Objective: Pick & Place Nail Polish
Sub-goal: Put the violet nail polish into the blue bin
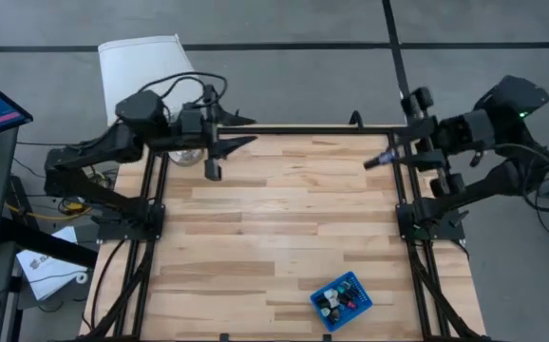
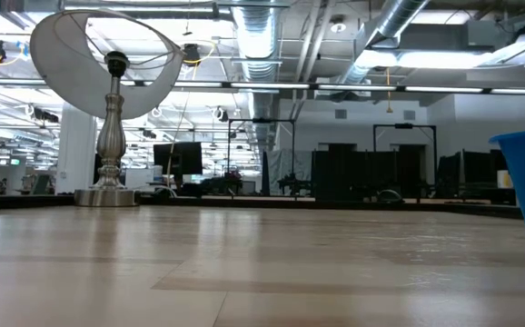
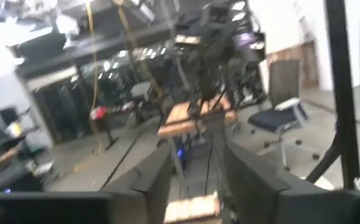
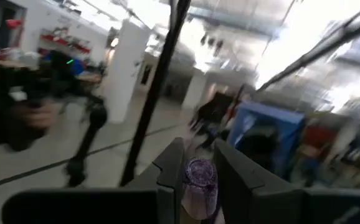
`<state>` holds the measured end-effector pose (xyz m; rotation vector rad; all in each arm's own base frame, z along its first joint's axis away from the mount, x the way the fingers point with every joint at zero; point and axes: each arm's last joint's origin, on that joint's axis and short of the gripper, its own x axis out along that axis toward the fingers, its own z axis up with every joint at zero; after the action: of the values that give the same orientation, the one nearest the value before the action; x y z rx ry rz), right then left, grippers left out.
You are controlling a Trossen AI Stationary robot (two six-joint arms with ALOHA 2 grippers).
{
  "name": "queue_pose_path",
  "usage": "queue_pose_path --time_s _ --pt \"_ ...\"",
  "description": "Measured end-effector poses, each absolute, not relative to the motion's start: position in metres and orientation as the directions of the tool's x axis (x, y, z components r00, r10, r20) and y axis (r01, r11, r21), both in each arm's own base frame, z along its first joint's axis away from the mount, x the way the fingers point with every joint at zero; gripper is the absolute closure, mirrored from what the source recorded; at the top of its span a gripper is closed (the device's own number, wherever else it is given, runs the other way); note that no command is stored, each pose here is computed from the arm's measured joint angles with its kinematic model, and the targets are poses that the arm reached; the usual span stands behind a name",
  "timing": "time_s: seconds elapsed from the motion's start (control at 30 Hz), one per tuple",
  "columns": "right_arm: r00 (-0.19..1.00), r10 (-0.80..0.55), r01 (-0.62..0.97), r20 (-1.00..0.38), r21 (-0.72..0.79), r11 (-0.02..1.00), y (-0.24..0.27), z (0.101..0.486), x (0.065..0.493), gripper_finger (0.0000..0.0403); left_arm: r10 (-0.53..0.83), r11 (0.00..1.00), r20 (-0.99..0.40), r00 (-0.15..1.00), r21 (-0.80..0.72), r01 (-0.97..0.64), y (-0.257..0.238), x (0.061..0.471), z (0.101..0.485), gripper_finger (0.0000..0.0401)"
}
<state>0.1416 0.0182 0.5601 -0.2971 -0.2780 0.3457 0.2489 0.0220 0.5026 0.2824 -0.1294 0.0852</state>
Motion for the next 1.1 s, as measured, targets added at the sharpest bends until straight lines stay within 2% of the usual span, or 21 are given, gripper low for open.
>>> queue_pose_path --time_s 0.13,0.23,0.3,0.53,0.7,0.97,1.1 --pt "0.914 0.4 -0.377 0.072 -0.219 0.9 0.023 0.546 0.145 0.0346 0.154 0.951 0.044 0.987 0.265 -0.16 0.018 0.235 0.498 0.0324" --pt "0.911 0.41 -0.411 -0.037 -0.136 0.902 0.026 0.53 0.157 0.0347 0.153 0.952 -0.032 0.988 0.272 -0.139 0.012 0.23 0.492 0.0377" --pt "0.905 0.411 -0.421 -0.107 -0.099 0.902 0.028 0.517 0.166 0.0347 0.133 0.956 -0.049 0.99 0.269 -0.116 0.007 0.228 0.487 0.0393" --pt "0.886 0.41 -0.424 -0.216 -0.016 0.906 0.029 0.474 0.18 0.0347 0.172 0.959 -0.056 0.984 0.238 -0.154 -0.008 0.208 0.449 0.04" --pt "0.881 0.439 -0.435 -0.176 0.062 0.898 0.03 0.435 0.183 0.0347 0.179 0.965 0.01 0.984 0.193 -0.178 -0.011 0.186 0.413 0.0401" --pt "0.85 0.524 -0.498 -0.054 0.246 0.832 0.048 0.349 0.188 0.0348 0.182 0.977 0.052 0.982 0.105 -0.187 -0.008 0.154 0.354 0.0401" --pt "0.839 0.538 -0.465 -0.086 0.401 0.79 0.066 0.299 0.189 0.0348 0.182 0.983 0.068 0.981 0.024 -0.184 -0.007 0.141 0.337 0.0401"
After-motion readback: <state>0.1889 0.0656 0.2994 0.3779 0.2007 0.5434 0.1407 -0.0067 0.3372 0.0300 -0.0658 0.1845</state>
